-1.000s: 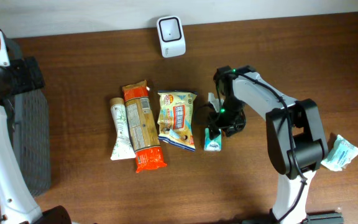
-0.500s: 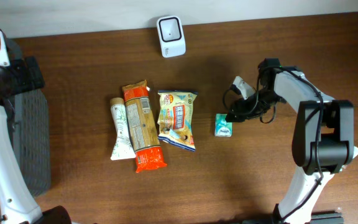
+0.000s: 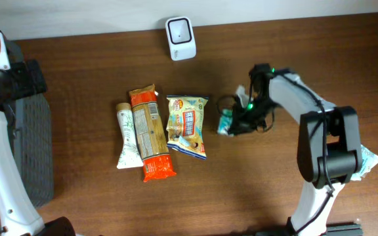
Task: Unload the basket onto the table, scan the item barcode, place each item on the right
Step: 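Hold the green box over the scanner, then drop it at right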
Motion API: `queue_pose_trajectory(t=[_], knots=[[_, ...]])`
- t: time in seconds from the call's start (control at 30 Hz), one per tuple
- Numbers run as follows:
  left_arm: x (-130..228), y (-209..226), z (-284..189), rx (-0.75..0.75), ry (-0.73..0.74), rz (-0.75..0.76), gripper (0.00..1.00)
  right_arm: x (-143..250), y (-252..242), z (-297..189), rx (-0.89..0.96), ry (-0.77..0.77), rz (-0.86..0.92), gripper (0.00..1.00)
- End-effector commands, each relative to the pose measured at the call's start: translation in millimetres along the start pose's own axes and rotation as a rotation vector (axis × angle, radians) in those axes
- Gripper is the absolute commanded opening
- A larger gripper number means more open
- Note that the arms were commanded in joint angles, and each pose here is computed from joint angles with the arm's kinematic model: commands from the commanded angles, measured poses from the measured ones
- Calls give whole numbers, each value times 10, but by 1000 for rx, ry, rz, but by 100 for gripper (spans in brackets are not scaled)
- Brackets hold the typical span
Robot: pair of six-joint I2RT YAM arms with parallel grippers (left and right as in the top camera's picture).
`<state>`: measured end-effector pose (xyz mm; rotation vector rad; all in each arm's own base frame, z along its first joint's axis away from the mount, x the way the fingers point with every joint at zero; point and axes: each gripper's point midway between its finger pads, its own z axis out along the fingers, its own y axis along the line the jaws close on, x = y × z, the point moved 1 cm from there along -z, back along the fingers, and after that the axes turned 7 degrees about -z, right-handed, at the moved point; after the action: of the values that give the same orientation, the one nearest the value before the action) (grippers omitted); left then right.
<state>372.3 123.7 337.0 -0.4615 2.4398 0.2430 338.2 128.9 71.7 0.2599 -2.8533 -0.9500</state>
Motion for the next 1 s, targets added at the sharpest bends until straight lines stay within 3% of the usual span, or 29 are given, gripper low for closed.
queue_pose_trajectory(t=[0.0, 0.13, 0.27, 0.43, 0.47, 0.5, 0.53, 0.6, 0.63, 0.73, 0.8, 0.97], knots=[[-23, 20, -59, -4, -17, 9, 99, -298, 1018, -837, -409, -249, -395, 4], [-23, 20, -59, -4, -17, 9, 99, -344, 1647, -1461, -808, -445, -562, 4], [-23, 20, -59, -4, -17, 9, 99, -389, 1827, -1699, -815, -463, -594, 4], [-23, 20, -59, -4, -17, 9, 99, -264, 2641, -2275, -721, -539, -889, 4], [-22, 20, -59, -4, -17, 9, 99, -345, 2699, -2218, -574, -552, -892, 4], [-23, 20, -59, -4, -17, 9, 99, -577, 2625, -2030, -238, -588, -853, 4], [-23, 20, -59, -4, -17, 9, 99, -723, 2519, -1939, -25, -611, -824, 4], [-23, 20, -59, -4, -17, 9, 99, -1216, 2100, -1936, 720, -726, -708, 4], [-23, 20, -59, -4, -17, 9, 99, -1474, 2014, -1991, 975, -779, -697, 4], [-23, 20, -59, -4, -17, 9, 99, -2394, 1798, -1796, 1266, -871, -809, 4], [-23, 20, -59, -4, -17, 9, 99, -2838, 1483, -1574, 1366, -860, -882, 4], [-23, 20, -59, -4, -17, 9, 99, -3372, 1029, -1293, 1464, -947, -923, 4]])
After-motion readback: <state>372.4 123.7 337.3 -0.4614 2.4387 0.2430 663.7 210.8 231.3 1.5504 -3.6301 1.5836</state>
